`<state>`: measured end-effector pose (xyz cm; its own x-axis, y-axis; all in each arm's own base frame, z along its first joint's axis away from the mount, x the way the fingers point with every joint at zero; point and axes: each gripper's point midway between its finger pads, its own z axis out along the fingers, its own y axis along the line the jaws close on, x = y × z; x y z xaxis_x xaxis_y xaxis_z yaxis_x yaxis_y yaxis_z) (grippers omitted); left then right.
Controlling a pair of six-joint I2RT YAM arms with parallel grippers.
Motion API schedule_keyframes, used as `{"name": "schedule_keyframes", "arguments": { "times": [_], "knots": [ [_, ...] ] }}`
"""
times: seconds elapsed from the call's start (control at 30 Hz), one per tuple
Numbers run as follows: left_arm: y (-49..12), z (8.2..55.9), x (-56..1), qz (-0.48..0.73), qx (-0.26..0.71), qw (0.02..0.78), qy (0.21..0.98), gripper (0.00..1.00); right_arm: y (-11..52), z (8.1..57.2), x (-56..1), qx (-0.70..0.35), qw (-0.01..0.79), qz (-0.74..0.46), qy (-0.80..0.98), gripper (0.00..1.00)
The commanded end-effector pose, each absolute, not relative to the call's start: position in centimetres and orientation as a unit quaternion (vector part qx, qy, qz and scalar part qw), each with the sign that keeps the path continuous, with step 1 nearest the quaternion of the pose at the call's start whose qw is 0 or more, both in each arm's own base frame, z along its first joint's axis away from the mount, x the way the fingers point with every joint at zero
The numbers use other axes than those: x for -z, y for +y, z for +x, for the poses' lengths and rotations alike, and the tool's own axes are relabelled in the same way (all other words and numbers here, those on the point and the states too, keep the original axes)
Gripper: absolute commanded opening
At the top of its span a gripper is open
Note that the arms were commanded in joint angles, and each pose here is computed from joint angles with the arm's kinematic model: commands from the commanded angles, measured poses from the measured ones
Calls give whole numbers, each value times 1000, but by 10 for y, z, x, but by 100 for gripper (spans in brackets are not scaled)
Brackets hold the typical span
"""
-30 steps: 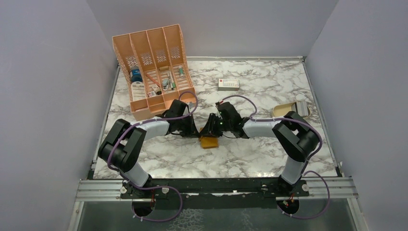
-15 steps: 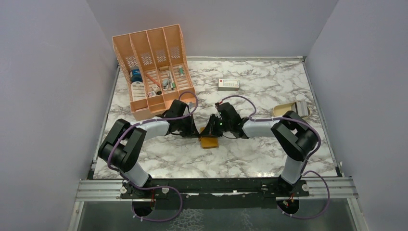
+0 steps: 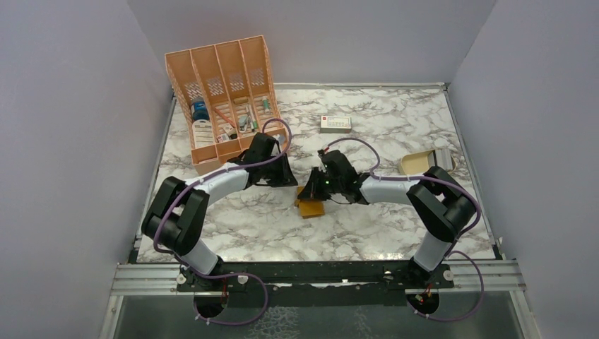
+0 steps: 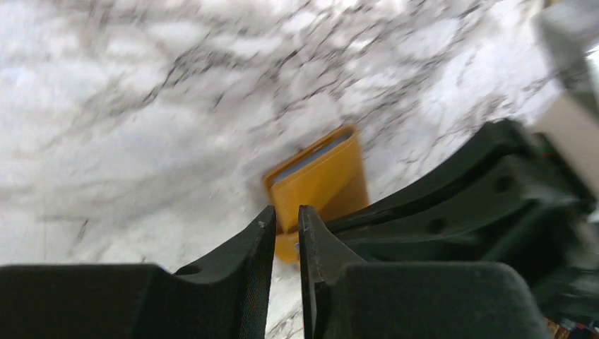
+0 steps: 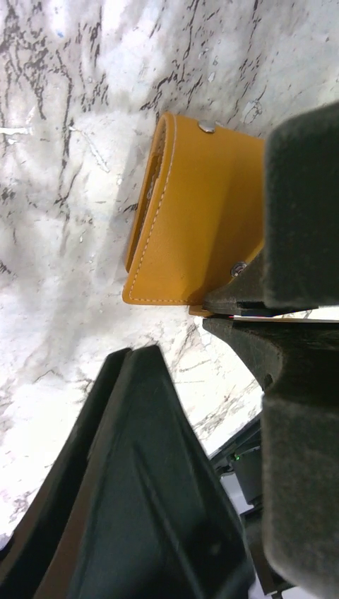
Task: Put the credit cards into the card holder
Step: Close the card holder at the center of the board.
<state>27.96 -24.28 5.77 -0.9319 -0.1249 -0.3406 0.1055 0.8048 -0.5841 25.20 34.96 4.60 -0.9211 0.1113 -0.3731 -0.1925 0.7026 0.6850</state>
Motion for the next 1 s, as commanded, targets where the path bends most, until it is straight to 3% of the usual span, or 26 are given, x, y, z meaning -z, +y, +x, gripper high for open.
{"name": "schedule_keyframes", "arguments": {
  "times": [0.0, 0.27, 0.57, 0.97],
  "knots": [
    [-263, 298, -90, 23, 371, 229, 900, 21, 348, 247, -48, -389, 203, -38, 898, 1],
    [-272, 292, -61, 28, 383, 190, 904, 15, 346, 245, -51, -391, 205, -40, 896, 1],
    [-256, 284, -16, 11, 327, 159, 932, 13, 340, 245, -54, -381, 215, -38, 899, 1],
    [-249, 282, -6, 11, 302, 153, 941, 12, 322, 245, -50, -361, 240, -14, 901, 1]
  ]
}}
